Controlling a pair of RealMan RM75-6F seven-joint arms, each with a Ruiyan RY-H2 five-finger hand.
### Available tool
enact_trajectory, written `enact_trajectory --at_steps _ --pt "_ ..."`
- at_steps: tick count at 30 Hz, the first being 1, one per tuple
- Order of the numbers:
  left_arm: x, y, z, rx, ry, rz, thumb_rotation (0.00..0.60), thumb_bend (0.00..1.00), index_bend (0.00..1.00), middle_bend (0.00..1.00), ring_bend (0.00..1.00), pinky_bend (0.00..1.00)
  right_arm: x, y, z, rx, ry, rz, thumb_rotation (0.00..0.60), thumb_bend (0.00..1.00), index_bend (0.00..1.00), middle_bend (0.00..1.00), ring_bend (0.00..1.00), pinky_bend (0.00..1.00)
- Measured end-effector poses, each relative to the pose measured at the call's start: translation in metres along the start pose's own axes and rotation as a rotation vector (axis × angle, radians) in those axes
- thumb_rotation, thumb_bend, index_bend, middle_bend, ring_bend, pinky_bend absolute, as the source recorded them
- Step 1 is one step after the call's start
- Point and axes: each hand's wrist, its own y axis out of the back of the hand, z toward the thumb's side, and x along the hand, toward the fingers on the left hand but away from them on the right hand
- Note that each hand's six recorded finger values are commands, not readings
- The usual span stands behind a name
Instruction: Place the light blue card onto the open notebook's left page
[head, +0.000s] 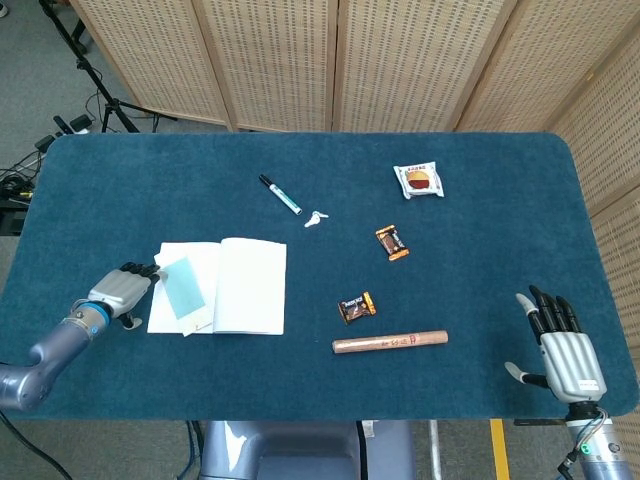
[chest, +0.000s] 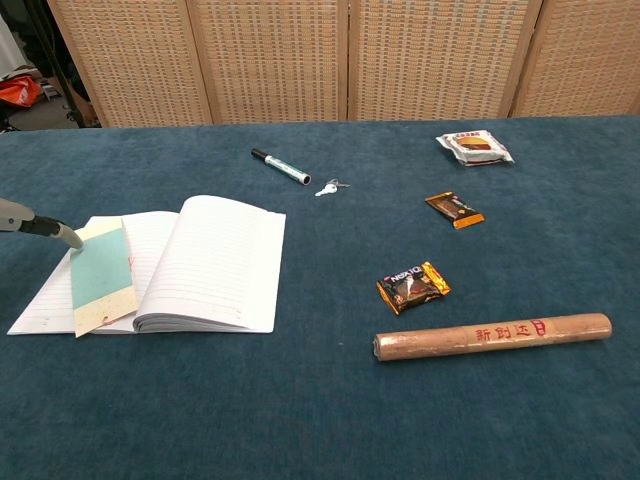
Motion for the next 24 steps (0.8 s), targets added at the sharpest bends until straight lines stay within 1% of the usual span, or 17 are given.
enact_trajectory --at_steps 15,24 --pt "0.0042 0.0039 0.0020 0.004 0.022 -0.005 0.600 0.30 0.00 0.00 0.00 0.00 0.0002 -0.0002 0.0014 0.001 0.005 -0.004 0.600 0.16 0.00 0.00 0.00 0.00" --pt "0.0067 0.0009 0.0028 0.015 0.033 -0.020 0.600 0.30 0.00 0.00 0.00 0.00 0.0004 -0.0002 0.0012 0.000 0.004 -0.004 0.600 0.16 0.00 0.00 0.00 0.00"
